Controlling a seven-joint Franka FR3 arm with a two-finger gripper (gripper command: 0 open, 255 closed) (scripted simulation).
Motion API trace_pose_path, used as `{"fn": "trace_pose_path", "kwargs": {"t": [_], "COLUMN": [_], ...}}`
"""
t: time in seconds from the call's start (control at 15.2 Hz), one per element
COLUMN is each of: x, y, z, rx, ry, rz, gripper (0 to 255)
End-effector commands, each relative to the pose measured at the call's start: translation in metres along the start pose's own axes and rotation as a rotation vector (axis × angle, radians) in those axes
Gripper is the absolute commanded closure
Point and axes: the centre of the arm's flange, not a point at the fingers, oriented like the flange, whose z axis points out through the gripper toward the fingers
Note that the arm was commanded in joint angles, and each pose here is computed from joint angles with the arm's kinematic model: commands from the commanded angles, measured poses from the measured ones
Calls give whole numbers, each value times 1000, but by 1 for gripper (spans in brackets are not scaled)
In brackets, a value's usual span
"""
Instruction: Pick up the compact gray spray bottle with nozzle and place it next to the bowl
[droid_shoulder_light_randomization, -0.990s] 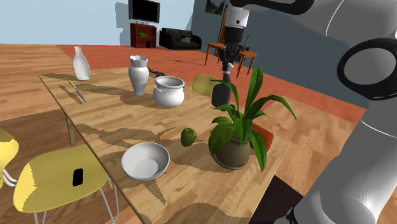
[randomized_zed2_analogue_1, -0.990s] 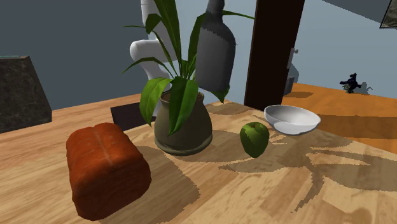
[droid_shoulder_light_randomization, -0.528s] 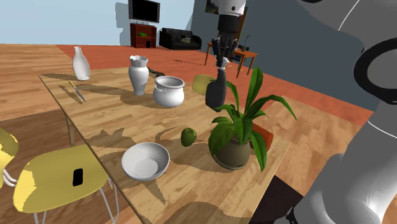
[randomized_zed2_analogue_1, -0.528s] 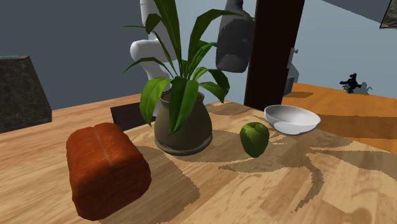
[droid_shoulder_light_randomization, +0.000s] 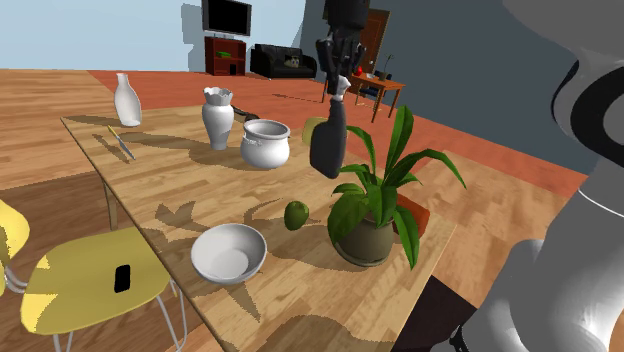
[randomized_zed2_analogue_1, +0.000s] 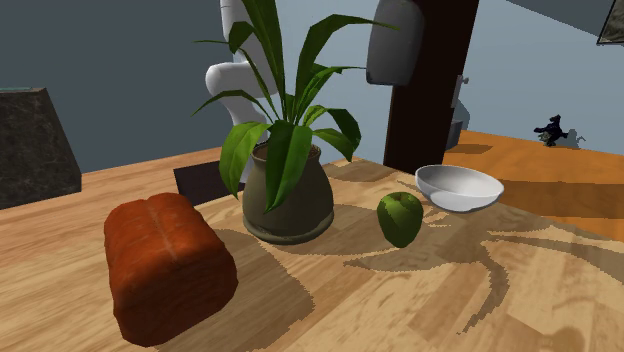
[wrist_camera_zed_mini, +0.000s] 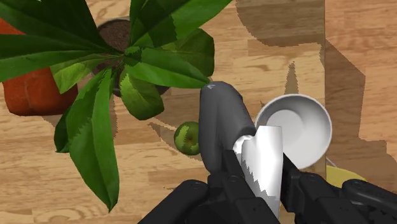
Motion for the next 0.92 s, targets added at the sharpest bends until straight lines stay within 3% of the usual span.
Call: {"fn": "trace_pose_path", "kwargs": {"t": [0.0,0.13,0.86], "x": [-10,-18,-13], "y": [-24,-49,-50], "z": [-9,-18,40], "rx": [0,0,0], "ry": [-1,-1,-1], "rz": [1,1,1], "gripper": [255,255,255]}}
